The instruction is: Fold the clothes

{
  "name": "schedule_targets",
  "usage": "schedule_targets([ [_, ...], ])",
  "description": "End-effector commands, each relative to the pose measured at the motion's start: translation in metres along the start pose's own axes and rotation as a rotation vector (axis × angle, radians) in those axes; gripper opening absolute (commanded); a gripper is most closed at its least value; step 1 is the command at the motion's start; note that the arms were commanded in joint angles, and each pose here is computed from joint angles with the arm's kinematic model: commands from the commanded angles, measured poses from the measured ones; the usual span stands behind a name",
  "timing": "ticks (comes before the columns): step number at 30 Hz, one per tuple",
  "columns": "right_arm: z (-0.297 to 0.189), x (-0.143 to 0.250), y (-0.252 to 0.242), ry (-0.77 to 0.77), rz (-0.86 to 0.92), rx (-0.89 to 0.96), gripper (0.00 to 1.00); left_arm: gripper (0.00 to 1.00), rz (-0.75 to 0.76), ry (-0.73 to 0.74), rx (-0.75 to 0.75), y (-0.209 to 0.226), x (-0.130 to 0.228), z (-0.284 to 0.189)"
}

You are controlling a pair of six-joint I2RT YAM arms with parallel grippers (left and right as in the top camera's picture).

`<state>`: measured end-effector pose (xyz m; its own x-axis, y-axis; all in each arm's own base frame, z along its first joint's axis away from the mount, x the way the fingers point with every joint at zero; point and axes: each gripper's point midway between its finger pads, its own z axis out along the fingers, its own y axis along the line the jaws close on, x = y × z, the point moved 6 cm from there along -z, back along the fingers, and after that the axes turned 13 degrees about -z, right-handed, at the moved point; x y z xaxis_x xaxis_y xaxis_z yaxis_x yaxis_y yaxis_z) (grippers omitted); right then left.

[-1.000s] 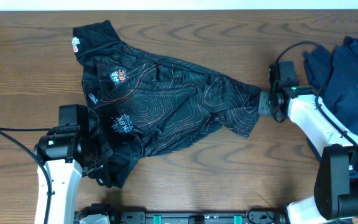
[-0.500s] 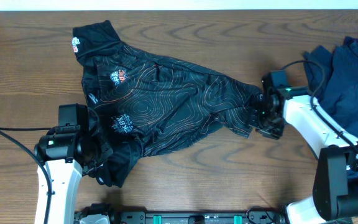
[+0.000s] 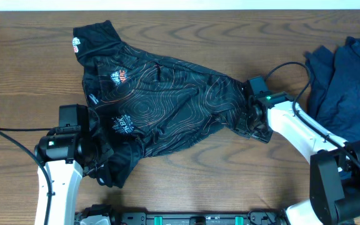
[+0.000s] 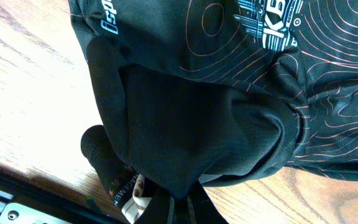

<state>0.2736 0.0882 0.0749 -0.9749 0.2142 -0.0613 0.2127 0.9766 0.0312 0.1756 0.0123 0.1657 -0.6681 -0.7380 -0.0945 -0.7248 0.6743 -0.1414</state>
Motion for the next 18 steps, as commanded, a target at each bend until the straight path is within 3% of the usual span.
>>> schedule_targets([
  [1,0.004,0.003,-0.006,-0.023,0.045,0.073,0.64,0.06,-0.006,-0.016,-0.007,0.002,-0.002,-0.002],
  [14,0.030,0.010,0.000,-0.065,0.069,-0.020,0.63,0.06,-0.006,-0.017,-0.006,0.002,-0.002,-0.002],
  [16,0.031,0.012,0.000,-0.062,0.069,-0.018,0.60,0.06,-0.006,-0.017,-0.006,0.002,-0.002,-0.002],
  [18,0.032,0.014,-0.002,-0.056,0.069,-0.014,0.45,0.06,-0.006,-0.017,-0.007,0.002,-0.002,-0.002],
])
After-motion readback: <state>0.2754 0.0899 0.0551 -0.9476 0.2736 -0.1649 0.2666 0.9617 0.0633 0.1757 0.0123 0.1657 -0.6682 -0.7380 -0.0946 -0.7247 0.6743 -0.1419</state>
